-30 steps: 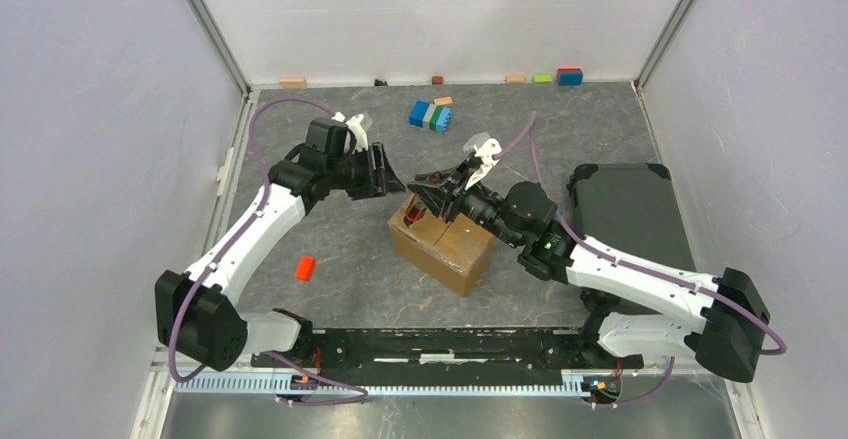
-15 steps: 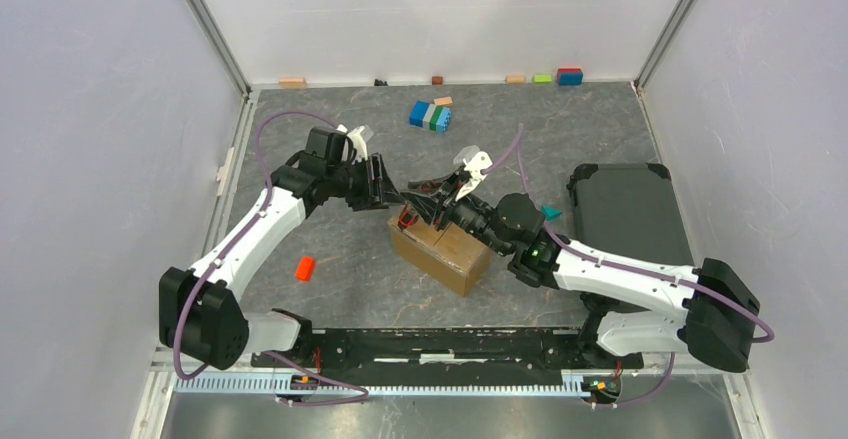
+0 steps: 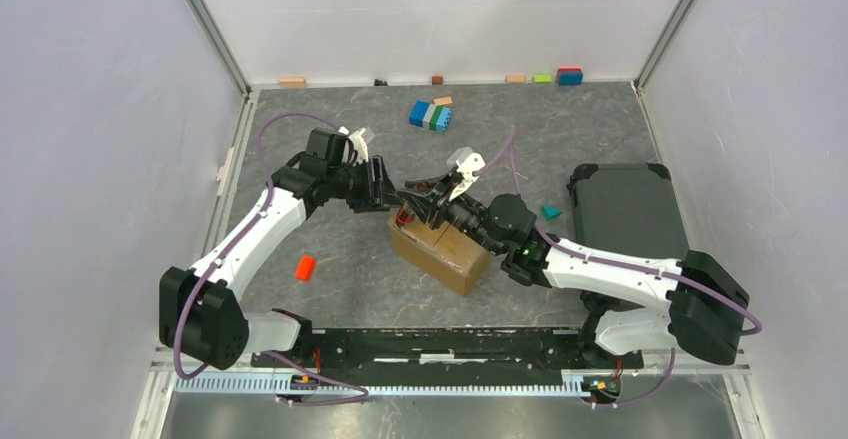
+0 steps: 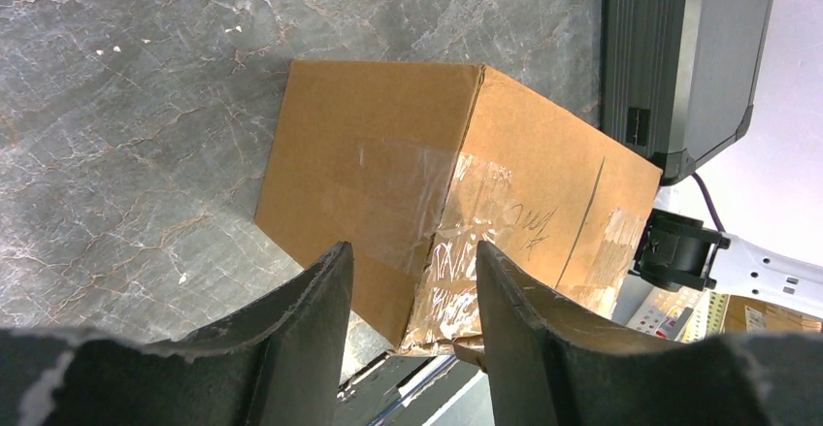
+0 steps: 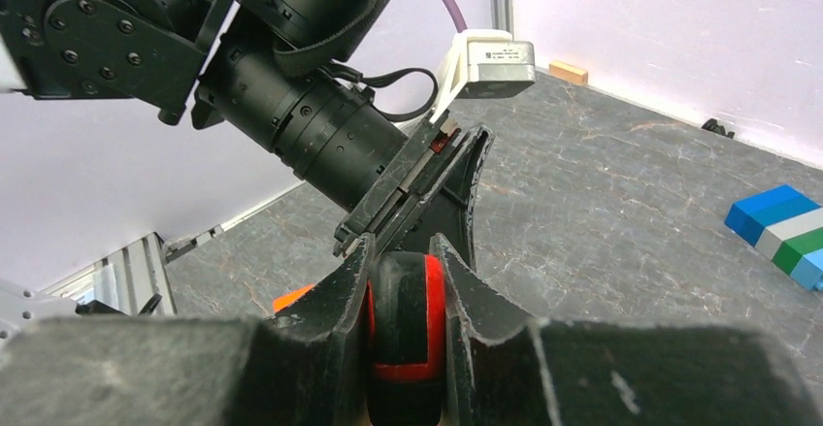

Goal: Unpack the express box
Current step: Cut the express box at the center of the board.

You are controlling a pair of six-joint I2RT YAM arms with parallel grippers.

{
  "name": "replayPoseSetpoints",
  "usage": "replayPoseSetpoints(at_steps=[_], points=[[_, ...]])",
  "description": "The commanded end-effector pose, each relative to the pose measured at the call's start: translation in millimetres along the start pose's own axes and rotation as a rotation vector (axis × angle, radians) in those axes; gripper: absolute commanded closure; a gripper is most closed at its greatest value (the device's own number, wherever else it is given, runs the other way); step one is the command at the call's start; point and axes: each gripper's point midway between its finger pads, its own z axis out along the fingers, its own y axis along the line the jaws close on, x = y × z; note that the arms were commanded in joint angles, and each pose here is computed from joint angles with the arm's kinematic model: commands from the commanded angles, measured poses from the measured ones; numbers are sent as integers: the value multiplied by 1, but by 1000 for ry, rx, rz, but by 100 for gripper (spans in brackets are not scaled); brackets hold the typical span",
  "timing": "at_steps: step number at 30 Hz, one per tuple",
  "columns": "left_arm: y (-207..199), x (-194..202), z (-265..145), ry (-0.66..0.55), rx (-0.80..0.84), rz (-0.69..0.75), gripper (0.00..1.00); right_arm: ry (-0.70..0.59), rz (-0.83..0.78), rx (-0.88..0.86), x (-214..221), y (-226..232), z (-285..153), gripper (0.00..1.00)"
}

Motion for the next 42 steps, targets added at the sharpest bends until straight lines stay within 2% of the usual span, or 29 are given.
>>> replayPoseSetpoints(at_steps=[1,19,42], points=[[-5,-5,-2,-22,40,43,44,-89,-10,-8,-23,4,8,100],[-5,-3,3,-9,54,40,44,-72,-24,-8,-17,3,13,100],[3,-6,16,20,38,27,45,59,2,-2,20,-1,-10,100]])
